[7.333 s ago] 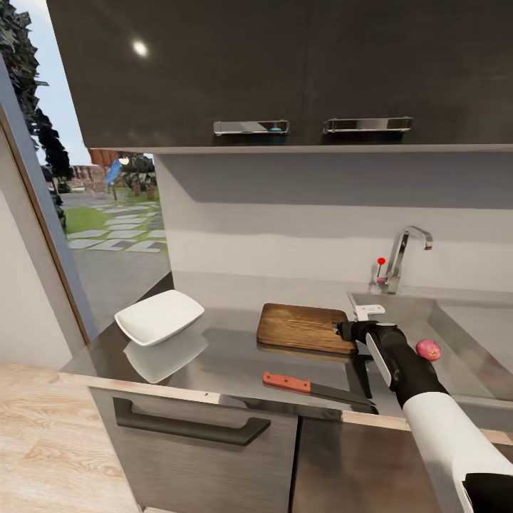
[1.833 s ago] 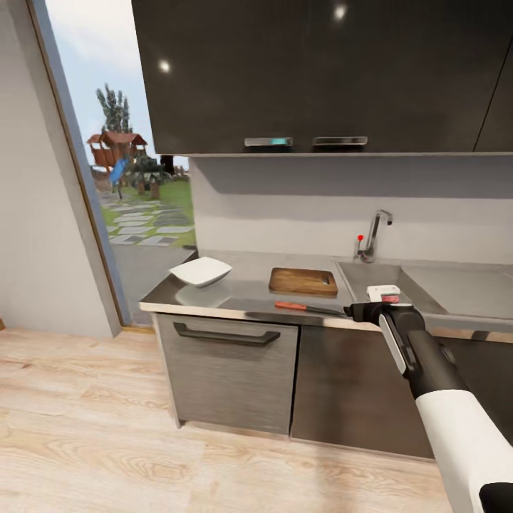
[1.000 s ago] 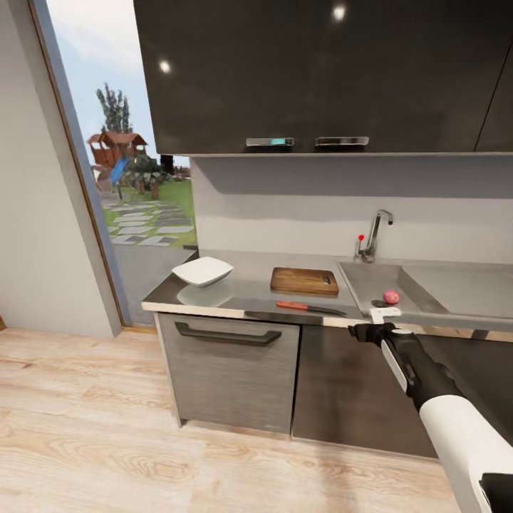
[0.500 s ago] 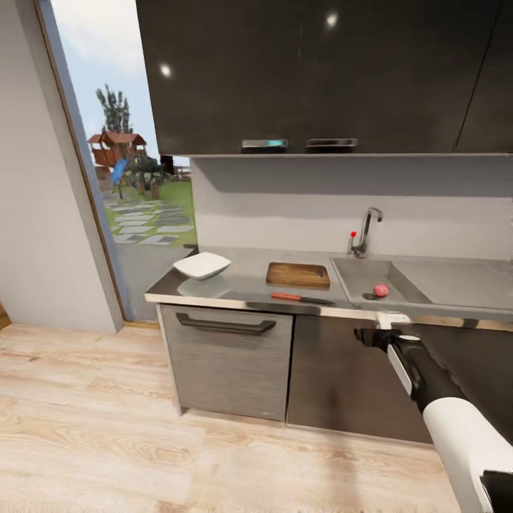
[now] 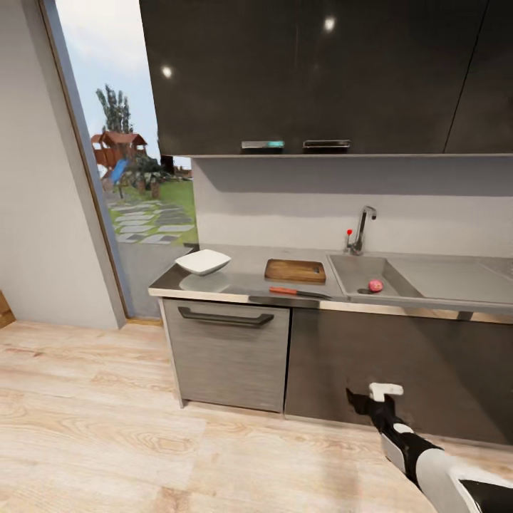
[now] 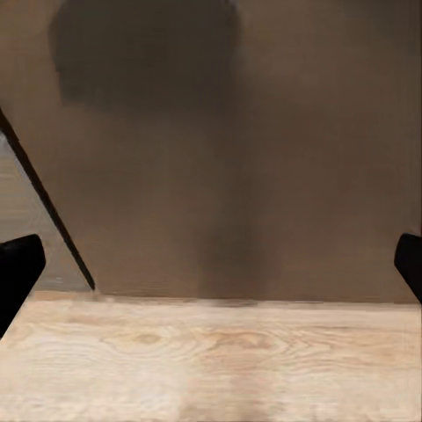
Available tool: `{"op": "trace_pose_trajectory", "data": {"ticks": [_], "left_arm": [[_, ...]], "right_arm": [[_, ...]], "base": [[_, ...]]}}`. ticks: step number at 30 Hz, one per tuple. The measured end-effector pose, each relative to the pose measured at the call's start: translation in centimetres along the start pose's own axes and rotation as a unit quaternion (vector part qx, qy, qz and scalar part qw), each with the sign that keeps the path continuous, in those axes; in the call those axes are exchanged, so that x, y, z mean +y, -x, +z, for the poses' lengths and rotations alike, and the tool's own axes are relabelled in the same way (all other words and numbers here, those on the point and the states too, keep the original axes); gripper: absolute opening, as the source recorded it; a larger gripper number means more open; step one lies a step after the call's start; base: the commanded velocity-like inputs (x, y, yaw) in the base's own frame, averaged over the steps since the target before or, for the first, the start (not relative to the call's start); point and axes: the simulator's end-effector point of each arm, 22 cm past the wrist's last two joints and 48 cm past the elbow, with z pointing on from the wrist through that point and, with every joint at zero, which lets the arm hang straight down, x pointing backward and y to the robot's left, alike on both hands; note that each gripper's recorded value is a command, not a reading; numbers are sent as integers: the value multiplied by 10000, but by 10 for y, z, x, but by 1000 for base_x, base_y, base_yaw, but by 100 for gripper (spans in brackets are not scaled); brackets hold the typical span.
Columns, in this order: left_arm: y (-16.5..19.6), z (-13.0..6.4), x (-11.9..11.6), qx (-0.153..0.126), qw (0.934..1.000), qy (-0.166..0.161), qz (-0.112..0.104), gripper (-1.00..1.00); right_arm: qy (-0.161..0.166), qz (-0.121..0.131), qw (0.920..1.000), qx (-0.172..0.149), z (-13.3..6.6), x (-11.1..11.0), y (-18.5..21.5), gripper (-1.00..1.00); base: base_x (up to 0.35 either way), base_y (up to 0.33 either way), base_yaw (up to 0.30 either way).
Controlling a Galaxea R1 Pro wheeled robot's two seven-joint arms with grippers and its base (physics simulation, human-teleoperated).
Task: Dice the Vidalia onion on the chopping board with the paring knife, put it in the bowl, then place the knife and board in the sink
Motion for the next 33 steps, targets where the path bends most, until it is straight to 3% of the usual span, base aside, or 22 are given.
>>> {"op": "trace_pose_trajectory", "data": {"ticks": [3,8,10,16,19,23,29,33], "left_arm": [[0,0,-3,2,10000,-16,-20,100],[-1,-1,-5,12,10000,-10,-40,100],[-1,-1,-6,14,10000,-10,-49,100],[0,-2,-11,5,10000,-24,-83,100],[3,-1,-12,-22,9999,-30,-96,100],[4,-1,-12,-30,9999,-29,-102,100],[-1,-2,-13,20,10000,-51,-83,100],[-32,-9,-12,358,9993,-55,0,100]], "right_arm": [[80,-31,9999,81,-28,11,-63,100],[214,-21,9997,-99,-73,35,-125,100],[275,1,9994,-196,-100,46,-154,100],[301,68,9964,-795,-155,61,-179,100],[167,191,9976,-642,-185,68,-211,100],[-115,256,9984,-497,-198,60,-227,100],[-225,258,9984,-455,-202,55,-232,100],[-241,254,9984,-452,-203,54,-232,100]], "base": [[-2,0,0],[0,0,0],[0,0,0],[0,0,0],[0,0,0],[0,0,0],[0,0,0],[0,0,0]]}}
